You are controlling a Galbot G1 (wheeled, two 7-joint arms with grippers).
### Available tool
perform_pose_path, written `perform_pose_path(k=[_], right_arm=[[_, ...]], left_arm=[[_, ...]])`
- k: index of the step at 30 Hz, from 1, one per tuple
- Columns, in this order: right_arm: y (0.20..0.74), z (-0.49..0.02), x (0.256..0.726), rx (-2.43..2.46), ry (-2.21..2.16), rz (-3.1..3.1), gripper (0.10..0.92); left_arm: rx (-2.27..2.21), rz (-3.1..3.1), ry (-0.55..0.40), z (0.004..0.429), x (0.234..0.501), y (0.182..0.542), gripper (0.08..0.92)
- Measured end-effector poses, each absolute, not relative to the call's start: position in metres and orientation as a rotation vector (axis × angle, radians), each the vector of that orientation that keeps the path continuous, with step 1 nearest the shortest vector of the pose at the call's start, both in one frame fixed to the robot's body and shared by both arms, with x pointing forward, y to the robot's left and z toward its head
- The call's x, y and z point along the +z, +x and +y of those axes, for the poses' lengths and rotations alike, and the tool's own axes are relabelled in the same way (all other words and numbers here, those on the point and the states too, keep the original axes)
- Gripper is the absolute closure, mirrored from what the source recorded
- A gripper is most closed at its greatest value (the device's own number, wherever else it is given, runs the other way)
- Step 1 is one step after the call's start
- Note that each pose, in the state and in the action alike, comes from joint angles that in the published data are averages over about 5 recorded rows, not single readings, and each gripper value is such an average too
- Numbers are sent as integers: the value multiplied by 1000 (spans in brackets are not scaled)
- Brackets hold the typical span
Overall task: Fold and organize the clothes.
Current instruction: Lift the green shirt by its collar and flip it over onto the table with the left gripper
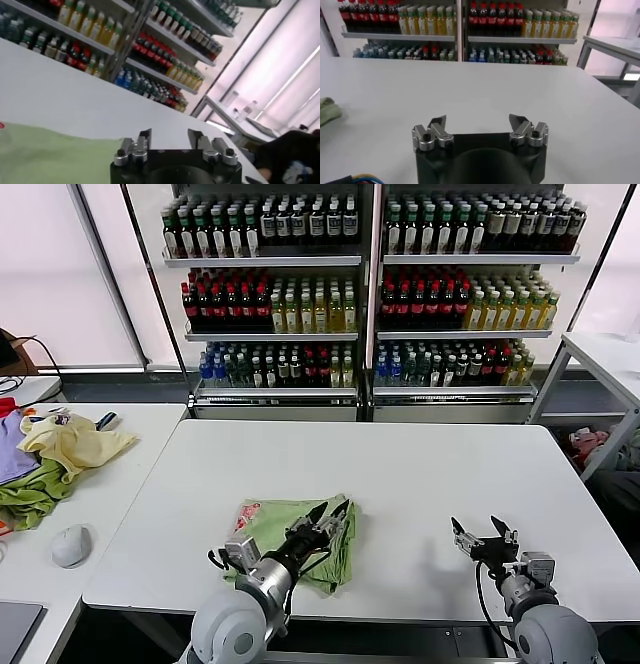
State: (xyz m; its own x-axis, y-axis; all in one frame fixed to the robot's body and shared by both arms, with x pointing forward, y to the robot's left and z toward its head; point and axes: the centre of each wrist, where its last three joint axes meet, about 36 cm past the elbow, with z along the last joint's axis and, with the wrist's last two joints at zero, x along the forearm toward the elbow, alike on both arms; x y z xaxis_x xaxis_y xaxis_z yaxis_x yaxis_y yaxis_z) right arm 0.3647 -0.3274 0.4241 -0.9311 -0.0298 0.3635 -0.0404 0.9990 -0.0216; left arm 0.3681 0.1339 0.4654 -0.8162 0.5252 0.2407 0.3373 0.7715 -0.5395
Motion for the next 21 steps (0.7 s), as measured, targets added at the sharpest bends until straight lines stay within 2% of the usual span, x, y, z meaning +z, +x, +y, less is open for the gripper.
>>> perform_pose_path(k=[4,9,16,21], right_arm=[[365,-327,423,37,50,-2770,200],[365,-325,421,31,52,-2770,200],[365,-322,421,36,57,-2773,200],[364,-322,423,40,59,-2776,200]], left_arm=[[688,-2611,-621,144,462,367,300],[599,-2687,-462,168,447,371,190],[374,-2768,-205,202,421,383,177],[230,-2764,-87,214,403,387,177]])
